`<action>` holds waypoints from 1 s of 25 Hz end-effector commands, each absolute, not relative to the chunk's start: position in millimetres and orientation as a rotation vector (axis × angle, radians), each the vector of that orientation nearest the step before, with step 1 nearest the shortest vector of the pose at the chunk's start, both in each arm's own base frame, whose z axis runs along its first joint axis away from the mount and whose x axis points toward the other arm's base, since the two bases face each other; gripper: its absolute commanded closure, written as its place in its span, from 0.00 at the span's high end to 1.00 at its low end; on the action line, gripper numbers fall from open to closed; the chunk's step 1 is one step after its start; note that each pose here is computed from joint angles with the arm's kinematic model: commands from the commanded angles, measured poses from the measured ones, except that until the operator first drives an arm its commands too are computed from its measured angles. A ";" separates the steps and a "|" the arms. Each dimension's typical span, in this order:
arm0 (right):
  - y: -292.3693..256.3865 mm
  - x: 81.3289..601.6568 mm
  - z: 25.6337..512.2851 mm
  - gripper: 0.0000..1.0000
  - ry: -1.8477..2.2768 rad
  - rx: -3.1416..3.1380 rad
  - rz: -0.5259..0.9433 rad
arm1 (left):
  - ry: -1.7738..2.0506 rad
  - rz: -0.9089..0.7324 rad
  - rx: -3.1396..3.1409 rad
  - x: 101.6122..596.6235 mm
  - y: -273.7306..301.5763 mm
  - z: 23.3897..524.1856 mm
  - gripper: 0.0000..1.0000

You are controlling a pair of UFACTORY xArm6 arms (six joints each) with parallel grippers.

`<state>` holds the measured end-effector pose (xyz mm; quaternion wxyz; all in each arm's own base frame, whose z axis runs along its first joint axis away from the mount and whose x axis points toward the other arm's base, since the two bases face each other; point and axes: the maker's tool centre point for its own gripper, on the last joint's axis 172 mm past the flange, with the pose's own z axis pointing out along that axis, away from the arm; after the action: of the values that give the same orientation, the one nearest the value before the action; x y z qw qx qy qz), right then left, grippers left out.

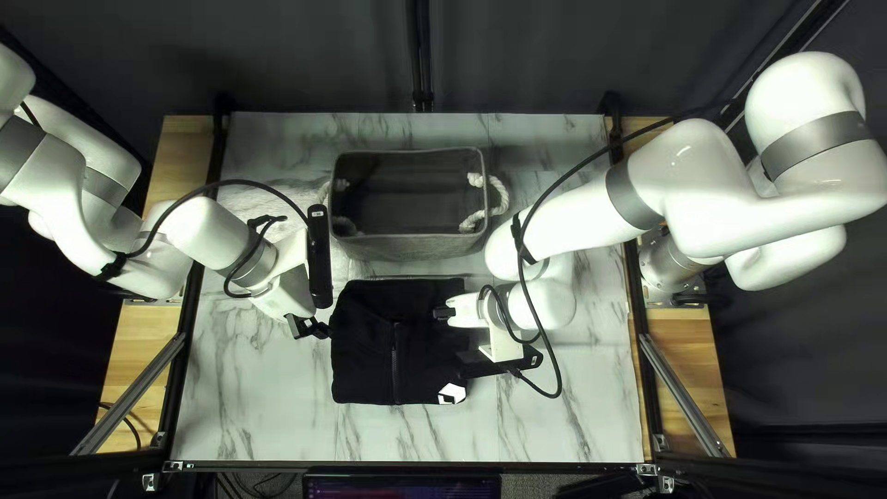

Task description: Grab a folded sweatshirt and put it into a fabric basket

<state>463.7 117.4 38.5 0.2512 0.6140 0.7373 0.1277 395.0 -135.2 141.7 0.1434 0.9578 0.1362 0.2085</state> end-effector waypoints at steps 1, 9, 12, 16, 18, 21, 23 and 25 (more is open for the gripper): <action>114.8 464.1 39.9 0.00 2.006 1.672 0.350 | 0.394 0.602 2.762 394.6 -135.0 141.3 1.00; 114.1 465.5 39.8 0.00 2.015 1.675 0.348 | 0.393 0.607 2.761 394.4 -136.6 141.3 1.00; 112.8 461.3 42.6 0.00 2.012 1.675 0.347 | 0.387 0.599 2.760 400.4 -136.0 136.2 1.00; 112.3 457.4 43.7 0.00 2.007 1.680 0.346 | 0.398 0.590 2.766 401.8 -132.5 125.1 1.00; 112.9 456.0 44.5 0.00 2.005 1.682 0.347 | 0.417 0.590 2.767 404.0 -130.4 117.6 1.00; 113.9 455.8 43.9 0.00 2.003 1.684 0.346 | 0.452 0.574 2.770 414.4 -129.0 106.9 1.00; 114.0 456.2 43.7 0.00 2.004 1.685 0.345 | 0.468 0.561 2.776 421.7 -128.0 101.9 1.00; 114.3 456.4 44.0 0.00 2.005 1.685 0.344 | 0.479 0.551 2.783 425.3 -127.4 98.3 1.00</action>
<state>456.2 114.0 43.8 0.2477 0.6182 0.7351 0.1266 419.4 -128.4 102.0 0.1345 0.9587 0.1597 0.1930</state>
